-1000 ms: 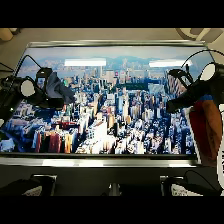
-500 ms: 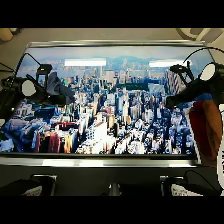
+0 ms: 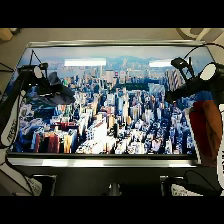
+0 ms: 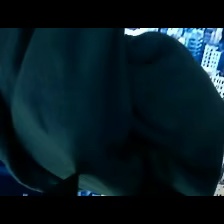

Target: Fold the shirts.

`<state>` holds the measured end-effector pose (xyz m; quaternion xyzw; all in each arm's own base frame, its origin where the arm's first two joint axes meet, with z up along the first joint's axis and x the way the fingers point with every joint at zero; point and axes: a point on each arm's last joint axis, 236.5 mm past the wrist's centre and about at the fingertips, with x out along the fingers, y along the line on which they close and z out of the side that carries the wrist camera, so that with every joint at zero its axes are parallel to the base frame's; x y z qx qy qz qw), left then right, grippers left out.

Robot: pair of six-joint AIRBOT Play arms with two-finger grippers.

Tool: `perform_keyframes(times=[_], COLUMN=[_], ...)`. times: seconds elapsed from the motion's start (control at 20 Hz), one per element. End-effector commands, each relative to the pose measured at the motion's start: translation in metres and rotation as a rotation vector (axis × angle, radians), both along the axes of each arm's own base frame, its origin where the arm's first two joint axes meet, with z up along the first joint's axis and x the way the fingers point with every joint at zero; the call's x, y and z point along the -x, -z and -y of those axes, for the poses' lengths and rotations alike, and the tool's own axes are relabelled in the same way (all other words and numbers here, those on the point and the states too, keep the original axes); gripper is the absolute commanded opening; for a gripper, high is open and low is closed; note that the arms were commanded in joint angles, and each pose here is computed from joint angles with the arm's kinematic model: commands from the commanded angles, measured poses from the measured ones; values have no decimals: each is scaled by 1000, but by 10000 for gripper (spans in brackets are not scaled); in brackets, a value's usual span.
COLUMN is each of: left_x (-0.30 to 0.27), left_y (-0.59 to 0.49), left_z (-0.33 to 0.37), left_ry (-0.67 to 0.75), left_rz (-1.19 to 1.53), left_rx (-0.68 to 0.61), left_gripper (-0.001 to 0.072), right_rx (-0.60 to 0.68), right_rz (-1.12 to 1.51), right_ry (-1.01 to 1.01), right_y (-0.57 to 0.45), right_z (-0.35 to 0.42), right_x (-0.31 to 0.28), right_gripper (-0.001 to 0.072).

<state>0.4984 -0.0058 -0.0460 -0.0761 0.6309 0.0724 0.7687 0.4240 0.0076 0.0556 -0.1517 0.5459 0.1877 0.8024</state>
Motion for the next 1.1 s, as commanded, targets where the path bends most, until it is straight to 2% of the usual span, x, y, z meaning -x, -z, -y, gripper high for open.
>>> perform_keyframes(times=[0.0,0.05,0.1,0.2,0.3,0.45,0.55,0.65,0.8,1.05], left_x=[1,-5,-15,-37,-29,63,137,178,178,161], left_y=[30,16,-10,-108,-247,-424,-477,-489,-440,-209], left_z=[-5,-1,4,29,78,154,190,211,231,287], left_ry=[-27,-3,45,204,360,517,563,600,621,613], left_rz=[-90,-56,13,248,569,1006,1121,1148,1032,559], left_rx=[33,35,28,-5,-26,52,203,284,232,176], left_gripper=[96,29,24,23,23,23,23,23,23,23], right_rx=[-4,-8,0,37,71,74,82,97,96,40], right_rz=[12,12,42,210,436,730,832,871,820,293], right_ry=[-20,-33,-55,-81,-65,-17,-15,-15,-15,-17], right_y=[-2,-9,-22,-76,-156,-269,-309,-327,-321,-196], right_z=[-3,-5,-5,-2,1,0,-2,-2,-3,-6], right_x=[-2,1,2,-7,-9,21,52,80,105,118], right_gripper=[588,443,423,426,427,426,426,426,427,427])
